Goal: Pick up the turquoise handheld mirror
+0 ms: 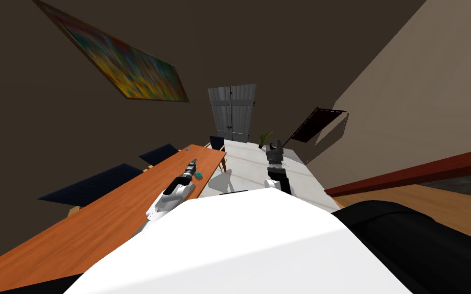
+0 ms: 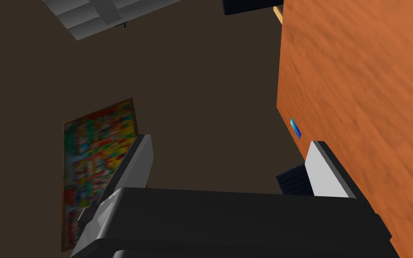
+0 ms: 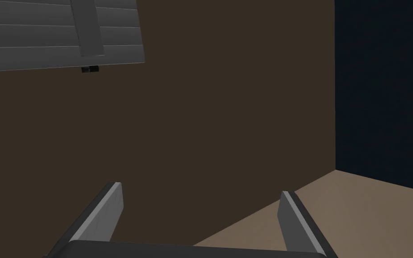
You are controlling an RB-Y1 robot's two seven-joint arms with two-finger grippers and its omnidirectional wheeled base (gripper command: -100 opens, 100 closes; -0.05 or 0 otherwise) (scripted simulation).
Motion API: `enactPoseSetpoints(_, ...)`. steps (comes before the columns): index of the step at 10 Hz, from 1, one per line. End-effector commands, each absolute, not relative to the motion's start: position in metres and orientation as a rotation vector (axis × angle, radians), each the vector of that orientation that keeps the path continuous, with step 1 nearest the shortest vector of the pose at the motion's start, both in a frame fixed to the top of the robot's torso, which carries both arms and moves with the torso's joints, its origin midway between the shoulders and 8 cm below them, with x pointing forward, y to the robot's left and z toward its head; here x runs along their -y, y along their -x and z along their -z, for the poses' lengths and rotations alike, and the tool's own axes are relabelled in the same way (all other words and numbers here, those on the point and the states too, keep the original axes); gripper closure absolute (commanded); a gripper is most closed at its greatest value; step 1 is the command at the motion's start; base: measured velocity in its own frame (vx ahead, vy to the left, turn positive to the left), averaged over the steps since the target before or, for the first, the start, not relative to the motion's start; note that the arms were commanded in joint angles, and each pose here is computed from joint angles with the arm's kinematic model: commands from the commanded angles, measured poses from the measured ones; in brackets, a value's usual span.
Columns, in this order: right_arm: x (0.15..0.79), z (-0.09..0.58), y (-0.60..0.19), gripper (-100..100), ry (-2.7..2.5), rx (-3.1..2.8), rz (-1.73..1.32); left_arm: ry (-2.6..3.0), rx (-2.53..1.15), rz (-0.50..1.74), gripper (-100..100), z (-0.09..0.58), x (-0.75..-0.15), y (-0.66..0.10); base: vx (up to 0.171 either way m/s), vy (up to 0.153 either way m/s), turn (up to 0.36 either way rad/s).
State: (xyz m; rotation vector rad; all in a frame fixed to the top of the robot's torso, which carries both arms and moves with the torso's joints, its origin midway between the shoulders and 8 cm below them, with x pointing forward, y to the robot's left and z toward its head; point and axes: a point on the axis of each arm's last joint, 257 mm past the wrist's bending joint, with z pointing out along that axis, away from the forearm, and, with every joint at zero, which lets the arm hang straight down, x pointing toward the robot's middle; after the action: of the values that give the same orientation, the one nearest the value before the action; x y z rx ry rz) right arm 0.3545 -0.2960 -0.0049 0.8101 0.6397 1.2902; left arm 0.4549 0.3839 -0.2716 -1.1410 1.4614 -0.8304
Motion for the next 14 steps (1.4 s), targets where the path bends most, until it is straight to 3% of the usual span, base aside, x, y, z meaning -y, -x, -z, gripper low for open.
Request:
enactPoseSetpoints(1,0.296,0.005,-0.355,0,-0.810,-0.640,-1.290,1.184,-1.510,0.776,-100,0.296,-0.398,-0.450,-0.005,0.008,-0.084)
enactPoseSetpoints(14,0.296,0.005,-0.355,0,-0.810,-0.640,-1.290,1.449,-1.783,0.402,-100,0.411,-0.511,-0.406,-0.003,0.010,-0.087)
